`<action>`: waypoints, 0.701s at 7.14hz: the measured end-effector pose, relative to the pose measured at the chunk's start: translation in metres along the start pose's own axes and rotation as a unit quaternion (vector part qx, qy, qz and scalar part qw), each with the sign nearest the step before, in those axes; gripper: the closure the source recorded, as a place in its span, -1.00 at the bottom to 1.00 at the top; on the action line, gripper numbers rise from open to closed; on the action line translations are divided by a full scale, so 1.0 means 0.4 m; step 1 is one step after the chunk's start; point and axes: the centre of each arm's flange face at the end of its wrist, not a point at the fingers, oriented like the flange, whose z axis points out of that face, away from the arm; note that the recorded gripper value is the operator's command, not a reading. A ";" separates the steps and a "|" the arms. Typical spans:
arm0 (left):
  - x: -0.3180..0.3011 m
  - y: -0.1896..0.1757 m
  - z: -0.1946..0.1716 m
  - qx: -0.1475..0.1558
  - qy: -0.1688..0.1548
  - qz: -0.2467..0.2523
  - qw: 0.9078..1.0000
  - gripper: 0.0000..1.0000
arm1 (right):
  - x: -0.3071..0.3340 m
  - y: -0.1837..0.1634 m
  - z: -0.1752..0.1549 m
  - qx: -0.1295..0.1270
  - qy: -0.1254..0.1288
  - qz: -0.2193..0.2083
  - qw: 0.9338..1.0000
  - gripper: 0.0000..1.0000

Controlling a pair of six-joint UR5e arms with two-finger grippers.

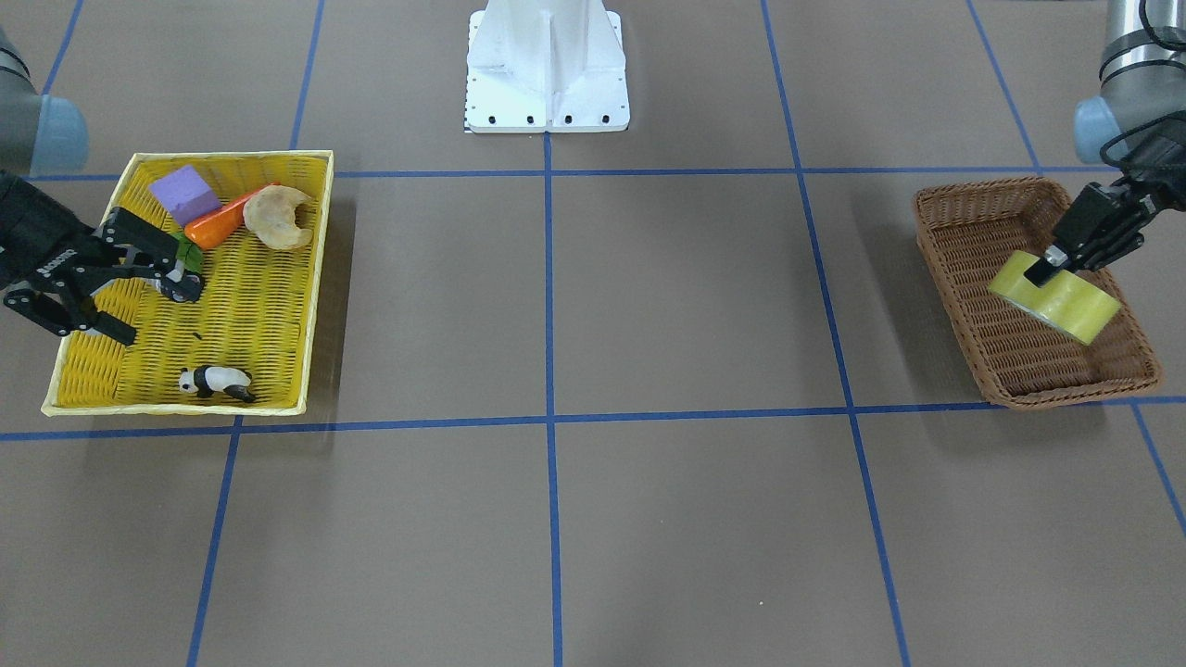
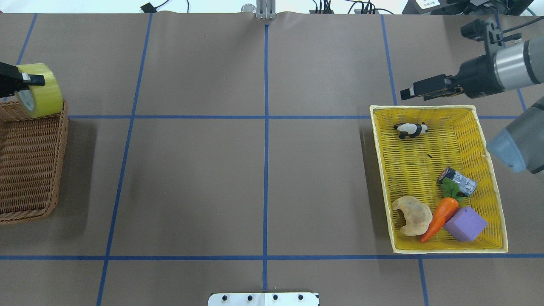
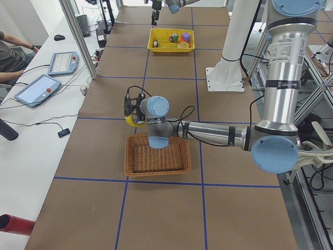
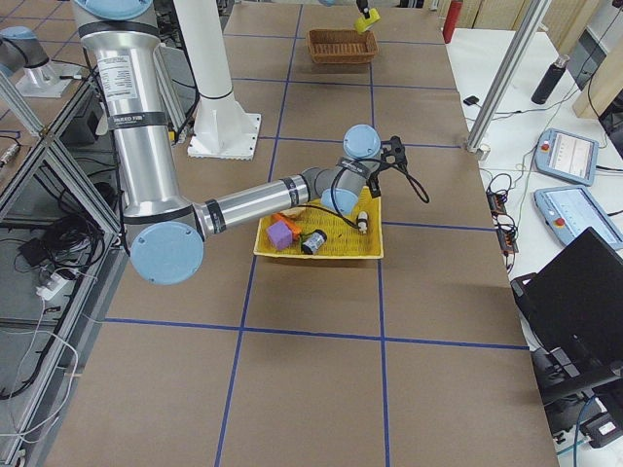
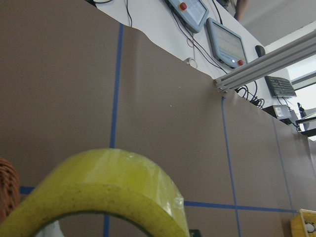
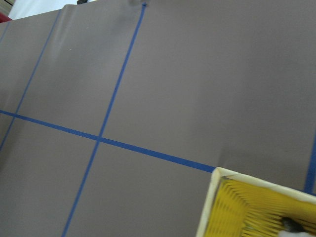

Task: Move tape to another basket

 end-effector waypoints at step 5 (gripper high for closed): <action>-0.207 0.076 0.039 -0.064 -0.156 -0.025 0.985 1.00 | 0.317 0.032 -0.133 -0.113 0.133 -0.053 0.983 -0.97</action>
